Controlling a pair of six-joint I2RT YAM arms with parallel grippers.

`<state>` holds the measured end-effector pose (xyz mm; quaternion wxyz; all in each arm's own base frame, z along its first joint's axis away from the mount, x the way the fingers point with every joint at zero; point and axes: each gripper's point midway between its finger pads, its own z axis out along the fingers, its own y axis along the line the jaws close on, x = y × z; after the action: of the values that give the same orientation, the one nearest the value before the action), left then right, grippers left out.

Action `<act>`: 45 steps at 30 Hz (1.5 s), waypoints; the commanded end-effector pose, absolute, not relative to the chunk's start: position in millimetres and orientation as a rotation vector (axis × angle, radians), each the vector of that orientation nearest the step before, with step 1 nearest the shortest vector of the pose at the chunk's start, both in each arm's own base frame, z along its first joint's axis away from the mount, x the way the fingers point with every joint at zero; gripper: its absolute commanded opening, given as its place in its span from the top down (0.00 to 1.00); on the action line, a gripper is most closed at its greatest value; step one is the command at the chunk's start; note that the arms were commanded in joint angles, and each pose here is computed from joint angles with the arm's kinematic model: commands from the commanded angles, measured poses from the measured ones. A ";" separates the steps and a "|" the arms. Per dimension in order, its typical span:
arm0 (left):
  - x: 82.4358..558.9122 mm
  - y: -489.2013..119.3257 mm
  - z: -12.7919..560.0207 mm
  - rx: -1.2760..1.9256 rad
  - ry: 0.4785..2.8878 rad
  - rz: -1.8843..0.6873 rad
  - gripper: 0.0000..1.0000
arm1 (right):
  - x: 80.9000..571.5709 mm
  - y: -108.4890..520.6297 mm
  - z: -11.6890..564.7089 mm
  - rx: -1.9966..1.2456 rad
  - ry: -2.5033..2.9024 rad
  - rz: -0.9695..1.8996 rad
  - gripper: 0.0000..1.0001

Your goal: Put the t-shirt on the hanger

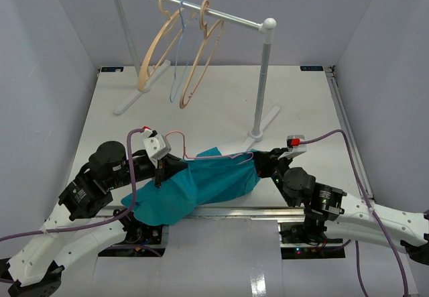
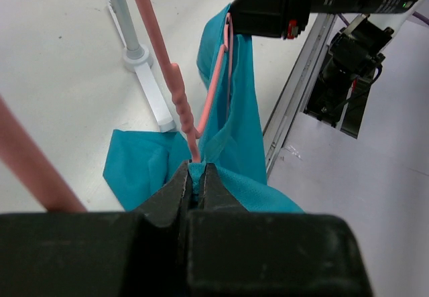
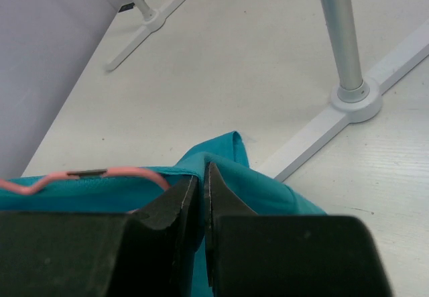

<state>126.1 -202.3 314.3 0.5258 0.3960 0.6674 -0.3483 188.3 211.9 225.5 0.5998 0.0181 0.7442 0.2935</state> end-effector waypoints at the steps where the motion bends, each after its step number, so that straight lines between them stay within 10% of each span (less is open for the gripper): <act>1: 124.6 -194.0 303.6 0.997 1.604 -0.773 1.00 | 197.8 175.4 236.8 0.063 1.715 0.517 0.92; 19: 121.0 -227.8 256.1 1.123 1.682 -0.930 1.00 | 129.3 267.1 310.0 -0.728 1.686 0.851 0.92; 27: 91.1 -233.5 267.8 1.193 1.526 -1.090 1.00 | 112.5 247.9 288.5 -0.816 1.762 0.840 0.59; 45: 73.0 -245.8 268.5 1.229 1.489 -1.268 1.00 | 75.9 290.0 342.9 -1.098 1.465 1.065 0.45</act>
<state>79.9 -239.5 258.5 0.4122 0.4835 0.6101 -0.4734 93.2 258.5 299.1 0.4766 -0.4016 0.6861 0.3752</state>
